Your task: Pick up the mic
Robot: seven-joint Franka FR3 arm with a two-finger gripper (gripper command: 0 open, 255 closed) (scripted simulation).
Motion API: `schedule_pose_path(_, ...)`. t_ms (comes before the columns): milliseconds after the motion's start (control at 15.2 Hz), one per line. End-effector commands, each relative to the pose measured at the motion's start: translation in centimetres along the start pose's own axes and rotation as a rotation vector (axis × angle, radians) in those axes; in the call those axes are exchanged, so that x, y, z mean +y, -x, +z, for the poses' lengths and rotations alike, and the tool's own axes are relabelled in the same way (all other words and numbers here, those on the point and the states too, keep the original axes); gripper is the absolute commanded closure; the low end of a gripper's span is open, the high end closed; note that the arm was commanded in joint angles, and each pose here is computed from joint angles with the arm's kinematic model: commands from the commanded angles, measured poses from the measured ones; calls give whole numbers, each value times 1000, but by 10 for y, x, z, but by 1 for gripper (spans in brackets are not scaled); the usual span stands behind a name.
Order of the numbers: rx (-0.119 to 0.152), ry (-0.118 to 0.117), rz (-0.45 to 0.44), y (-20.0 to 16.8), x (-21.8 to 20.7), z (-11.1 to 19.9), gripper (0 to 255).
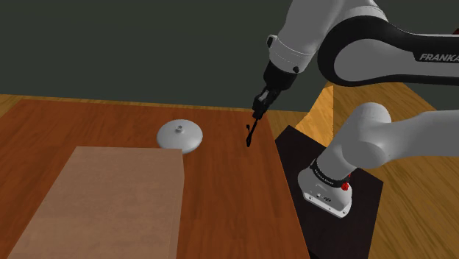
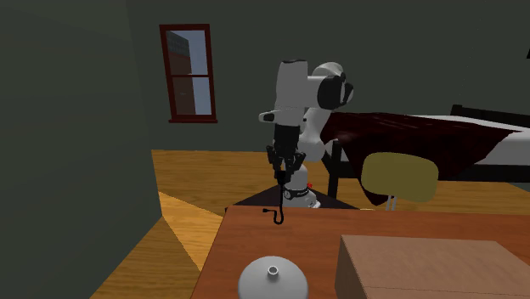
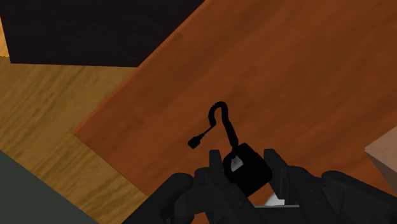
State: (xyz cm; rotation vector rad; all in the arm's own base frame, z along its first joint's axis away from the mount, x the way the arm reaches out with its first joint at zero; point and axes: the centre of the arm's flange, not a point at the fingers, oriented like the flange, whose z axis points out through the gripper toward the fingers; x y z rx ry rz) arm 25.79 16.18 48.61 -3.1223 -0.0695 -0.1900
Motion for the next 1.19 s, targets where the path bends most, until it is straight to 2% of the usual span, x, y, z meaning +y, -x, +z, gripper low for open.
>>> schedule_pose_path(0, -1, 0, 0, -1, -1, 0, 255)
schedule_pose_path(990, -1, 0, 0, -10, -2, -78, 255)
schedule_pose_path(1122, -1, 0, 0, -10, -2, -79, 255)
